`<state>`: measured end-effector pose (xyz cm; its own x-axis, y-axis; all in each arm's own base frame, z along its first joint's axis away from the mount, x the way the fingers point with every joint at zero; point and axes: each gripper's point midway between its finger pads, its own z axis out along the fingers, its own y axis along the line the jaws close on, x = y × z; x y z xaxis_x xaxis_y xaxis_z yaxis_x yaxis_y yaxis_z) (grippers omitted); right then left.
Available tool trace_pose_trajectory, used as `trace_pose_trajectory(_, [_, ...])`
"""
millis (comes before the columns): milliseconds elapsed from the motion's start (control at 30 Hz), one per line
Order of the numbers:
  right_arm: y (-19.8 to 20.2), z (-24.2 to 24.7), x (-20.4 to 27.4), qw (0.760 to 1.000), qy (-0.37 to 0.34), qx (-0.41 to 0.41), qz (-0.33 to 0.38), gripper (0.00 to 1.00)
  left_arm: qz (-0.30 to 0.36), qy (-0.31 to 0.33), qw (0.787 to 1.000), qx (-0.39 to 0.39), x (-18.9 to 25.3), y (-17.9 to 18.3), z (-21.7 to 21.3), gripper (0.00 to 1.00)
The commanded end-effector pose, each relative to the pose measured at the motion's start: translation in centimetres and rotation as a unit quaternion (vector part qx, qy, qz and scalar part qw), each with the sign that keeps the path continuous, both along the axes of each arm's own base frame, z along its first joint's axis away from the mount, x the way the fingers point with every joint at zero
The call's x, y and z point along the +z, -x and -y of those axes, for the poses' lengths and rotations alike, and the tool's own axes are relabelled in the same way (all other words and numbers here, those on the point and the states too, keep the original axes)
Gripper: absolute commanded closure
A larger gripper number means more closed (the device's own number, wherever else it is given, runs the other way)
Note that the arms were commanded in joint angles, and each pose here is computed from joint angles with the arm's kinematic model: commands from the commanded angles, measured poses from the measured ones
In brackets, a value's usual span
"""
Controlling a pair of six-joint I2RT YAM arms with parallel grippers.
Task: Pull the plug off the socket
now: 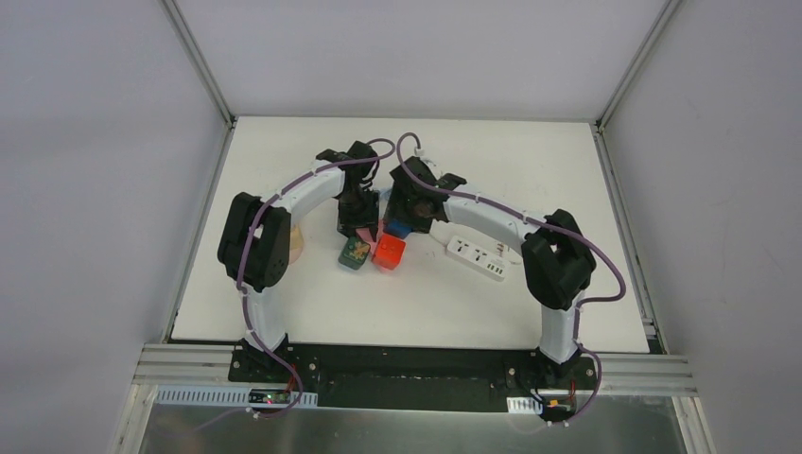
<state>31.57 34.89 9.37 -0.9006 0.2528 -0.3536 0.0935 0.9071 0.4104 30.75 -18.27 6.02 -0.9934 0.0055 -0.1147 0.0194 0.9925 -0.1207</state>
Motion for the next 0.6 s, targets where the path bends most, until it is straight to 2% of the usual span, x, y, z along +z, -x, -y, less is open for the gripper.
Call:
trace_pose_trajectory(0, [-0.3, -1.9, 4.5, 0.989, 0.073, 0.065, 0.108, 1.00, -0.041, -0.061, 0.997, 0.010, -3.0, 1.0, -2.3, 0.51])
trace_pose_trajectory(100, [-0.3, -2.1, 5.1, 0.991, 0.049, 0.062, 0.106, 1.00, -0.045, -0.063, 0.997, 0.013, -3.1, 1.0, -2.4, 0.51])
trace_pose_trajectory(300, [-0.6, -2.5, 7.2, 0.990, -0.121, 0.038, 0.057, 1.00, -0.050, -0.062, 0.997, 0.017, -3.3, 1.1, -2.6, 0.52])
trace_pose_trajectory(367, [-0.5, -2.9, 7.6, 0.986, -0.154, 0.040, 0.048, 1.00, -0.052, -0.060, 0.997, 0.019, -3.4, 1.2, -2.6, 0.52])
trace_pose_trajectory(433, [0.0, -3.6, 7.4, 0.988, -0.133, 0.058, 0.057, 1.00, -0.053, -0.054, 0.997, 0.023, -3.5, 1.1, -2.6, 0.53])
trace_pose_trajectory(567, [0.1, -3.7, 5.6, 0.993, -0.013, 0.081, 0.090, 1.00, -0.057, -0.047, 0.997, 0.028, -3.6, 1.1, -2.5, 0.57])
